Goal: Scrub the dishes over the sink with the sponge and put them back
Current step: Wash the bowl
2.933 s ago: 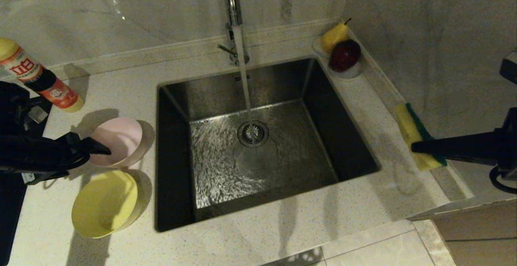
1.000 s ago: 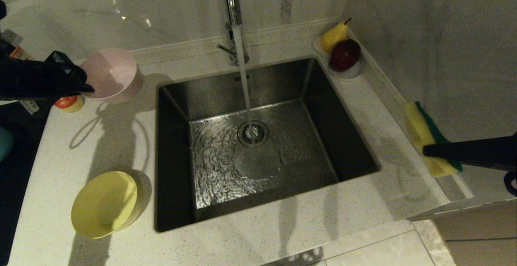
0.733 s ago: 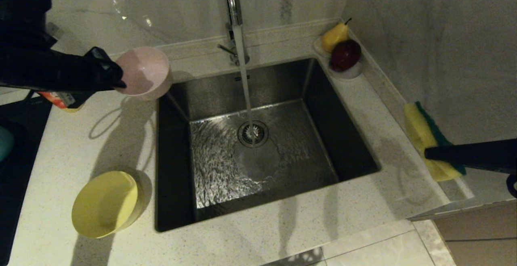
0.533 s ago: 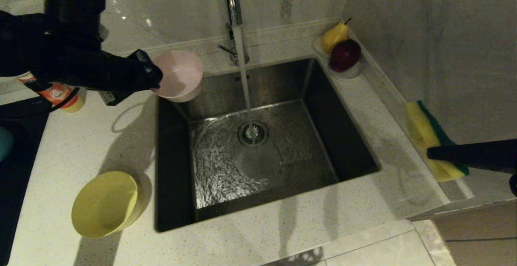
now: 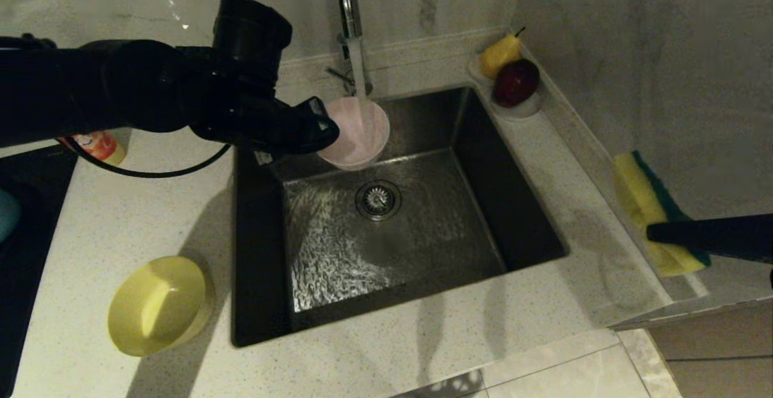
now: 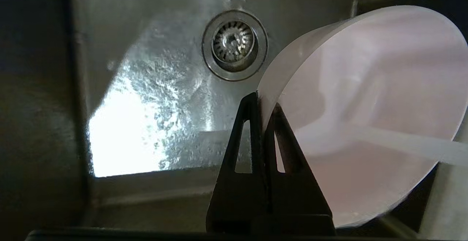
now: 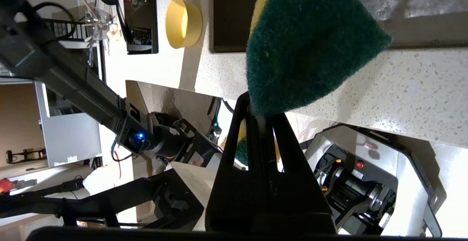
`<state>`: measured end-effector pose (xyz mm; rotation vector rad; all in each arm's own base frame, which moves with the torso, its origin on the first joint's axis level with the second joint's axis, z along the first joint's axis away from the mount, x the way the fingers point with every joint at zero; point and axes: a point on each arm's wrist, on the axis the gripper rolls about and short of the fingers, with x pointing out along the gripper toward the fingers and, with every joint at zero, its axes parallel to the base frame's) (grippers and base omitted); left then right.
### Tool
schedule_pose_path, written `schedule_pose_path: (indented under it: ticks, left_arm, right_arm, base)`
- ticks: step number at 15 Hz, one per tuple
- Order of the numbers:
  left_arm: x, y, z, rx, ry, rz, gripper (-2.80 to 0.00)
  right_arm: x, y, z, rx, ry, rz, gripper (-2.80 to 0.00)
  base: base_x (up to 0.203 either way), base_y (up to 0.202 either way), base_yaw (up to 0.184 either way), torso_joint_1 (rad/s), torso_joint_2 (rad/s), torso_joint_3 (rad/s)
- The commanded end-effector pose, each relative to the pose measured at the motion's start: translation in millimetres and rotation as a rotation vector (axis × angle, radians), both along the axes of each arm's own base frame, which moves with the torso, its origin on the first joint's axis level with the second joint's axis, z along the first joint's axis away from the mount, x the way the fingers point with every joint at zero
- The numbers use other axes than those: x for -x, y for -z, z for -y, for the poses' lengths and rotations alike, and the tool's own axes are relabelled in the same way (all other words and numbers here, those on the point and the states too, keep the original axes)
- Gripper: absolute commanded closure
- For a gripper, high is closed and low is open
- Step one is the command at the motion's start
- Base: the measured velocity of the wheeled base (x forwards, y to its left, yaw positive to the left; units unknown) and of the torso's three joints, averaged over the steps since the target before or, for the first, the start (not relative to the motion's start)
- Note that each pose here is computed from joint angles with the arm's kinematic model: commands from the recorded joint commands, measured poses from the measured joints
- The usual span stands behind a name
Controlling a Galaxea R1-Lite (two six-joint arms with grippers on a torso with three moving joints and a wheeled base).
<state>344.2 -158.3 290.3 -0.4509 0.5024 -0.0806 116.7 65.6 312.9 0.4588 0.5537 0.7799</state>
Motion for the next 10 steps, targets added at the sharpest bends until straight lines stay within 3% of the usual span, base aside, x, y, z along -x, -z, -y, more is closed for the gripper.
schedule_pose_path:
  ticks: [1, 10]
  left_arm:
    - [-10, 15, 19, -0.014, 0.016, -0.025, 0.00]
    - [2, 6, 16, 0.013, 0.008, -0.023, 0.00]
  right_arm:
    - [1, 0, 0, -0.003, -0.003, -0.003, 0.00]
    - [5, -2, 2, -0.008, -0.005, 0.010, 0.00]
  base:
    - [0.000, 0.000, 0.000, 0.000, 0.00, 0.000]
    - [0.000, 0.000, 0.000, 0.000, 0.00, 0.000]
